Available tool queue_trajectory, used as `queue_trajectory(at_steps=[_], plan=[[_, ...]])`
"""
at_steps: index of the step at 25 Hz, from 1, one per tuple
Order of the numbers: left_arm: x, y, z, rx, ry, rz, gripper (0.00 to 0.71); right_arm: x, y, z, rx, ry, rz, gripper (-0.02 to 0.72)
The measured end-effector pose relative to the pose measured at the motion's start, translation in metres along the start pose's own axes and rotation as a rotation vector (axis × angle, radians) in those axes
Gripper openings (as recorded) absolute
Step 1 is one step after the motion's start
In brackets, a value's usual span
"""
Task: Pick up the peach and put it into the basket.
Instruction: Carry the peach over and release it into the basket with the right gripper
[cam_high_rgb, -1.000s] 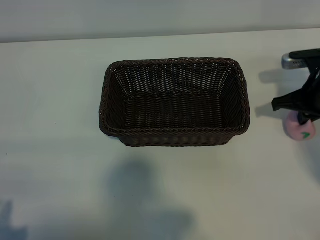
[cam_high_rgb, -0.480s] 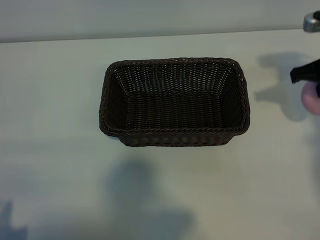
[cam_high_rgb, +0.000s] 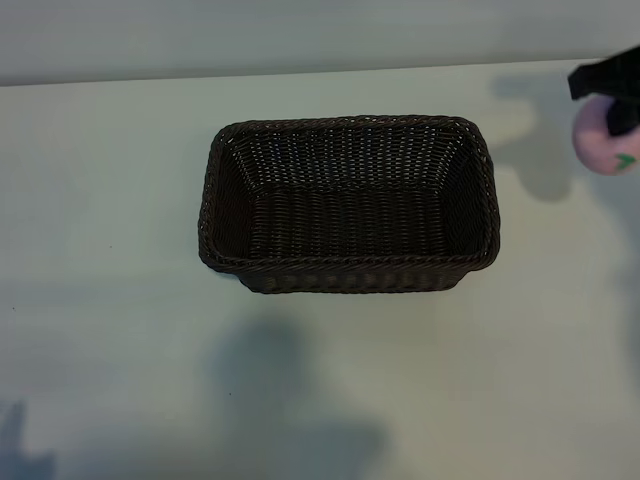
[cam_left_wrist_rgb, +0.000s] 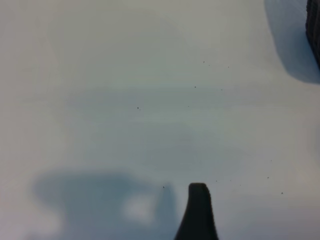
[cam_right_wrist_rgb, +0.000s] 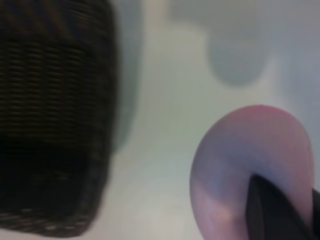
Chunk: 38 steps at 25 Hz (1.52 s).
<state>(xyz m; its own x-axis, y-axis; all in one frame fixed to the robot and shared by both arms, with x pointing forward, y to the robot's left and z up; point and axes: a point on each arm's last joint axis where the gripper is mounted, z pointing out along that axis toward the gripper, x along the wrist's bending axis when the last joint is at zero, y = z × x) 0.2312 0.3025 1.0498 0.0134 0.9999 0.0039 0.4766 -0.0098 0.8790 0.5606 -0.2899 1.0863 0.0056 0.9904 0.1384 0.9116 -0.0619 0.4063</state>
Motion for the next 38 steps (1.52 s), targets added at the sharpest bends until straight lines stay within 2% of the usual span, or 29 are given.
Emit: queue_trajectory(at_steps=[13, 22, 28, 38], plan=[[0.0, 0.0, 0.0, 0.0, -0.001, -0.001, 0.592, 0.077, 0.004, -0.003, 0.0, 0.099, -0.225, 0.041], [0.0, 0.0, 0.0, 0.0, -0.001, -0.001, 0.592, 0.124, 0.002, 0.049, 0.104, 0.132, -0.336, 0.041], [0.0, 0.0, 0.0, 0.0, -0.001, -0.001, 0.592, 0.148, 0.0, 0.096, 0.181, 0.127, -0.388, 0.041], [0.0, 0.0, 0.0, 0.0, -0.001, 0.005, 0.592, 0.156, -0.001, 0.145, 0.225, 0.103, -0.408, 0.041]])
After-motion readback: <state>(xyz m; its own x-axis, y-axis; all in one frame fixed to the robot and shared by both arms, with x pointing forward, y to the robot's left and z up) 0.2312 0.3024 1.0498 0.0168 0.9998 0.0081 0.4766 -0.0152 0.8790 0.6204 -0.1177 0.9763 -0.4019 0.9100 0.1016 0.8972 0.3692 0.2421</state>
